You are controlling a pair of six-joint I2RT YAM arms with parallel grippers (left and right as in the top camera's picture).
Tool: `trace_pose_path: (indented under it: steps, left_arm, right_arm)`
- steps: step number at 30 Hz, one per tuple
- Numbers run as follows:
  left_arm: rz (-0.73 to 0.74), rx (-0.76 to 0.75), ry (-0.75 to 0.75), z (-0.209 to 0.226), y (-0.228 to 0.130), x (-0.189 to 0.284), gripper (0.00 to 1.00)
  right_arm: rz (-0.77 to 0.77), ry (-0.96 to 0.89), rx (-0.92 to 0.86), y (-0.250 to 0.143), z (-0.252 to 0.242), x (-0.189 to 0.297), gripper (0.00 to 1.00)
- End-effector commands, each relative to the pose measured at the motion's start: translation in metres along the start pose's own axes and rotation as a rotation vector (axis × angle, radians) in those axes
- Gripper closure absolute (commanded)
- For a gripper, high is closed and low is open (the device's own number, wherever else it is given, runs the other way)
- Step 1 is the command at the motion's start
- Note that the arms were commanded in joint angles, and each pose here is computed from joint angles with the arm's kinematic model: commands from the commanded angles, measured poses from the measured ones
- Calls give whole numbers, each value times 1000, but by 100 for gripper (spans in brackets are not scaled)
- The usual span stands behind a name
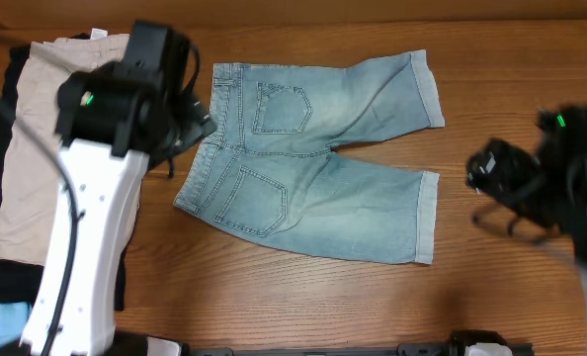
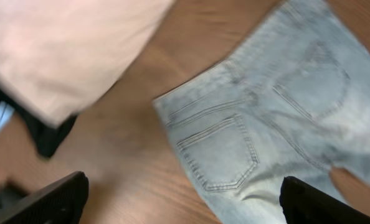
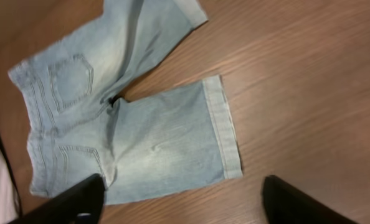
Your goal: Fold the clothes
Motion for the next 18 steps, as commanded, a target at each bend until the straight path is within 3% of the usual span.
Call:
trace_pose_path:
  steps: [1,6,11,18]
  left_arm:
    - [58,302,146,24,-20,-23,0]
    - [167,419,252,31,-54,-66,0]
    - [167,435,239,25,-68,-125,0]
    - [244,540,98,21,-89,-200,15]
  right_arm:
    - [-21,-48,-84,-13,-22,-7,9]
    - [73,0,-77,-36,-26,-37,0]
    - [178,13,-32,-50,-26,-80,0]
    - [300,-89,-53,-69,-46,-132,0]
Point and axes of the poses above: each gripper's point midway between its finger pads, its own x axis back along the fingers, its own z axis along the line the jaws close on, y = z × x, the point moved 2 cm from there along x, back along the fingers, and after that the axes turned 15 degrees about -x, right-handed, at the moved point
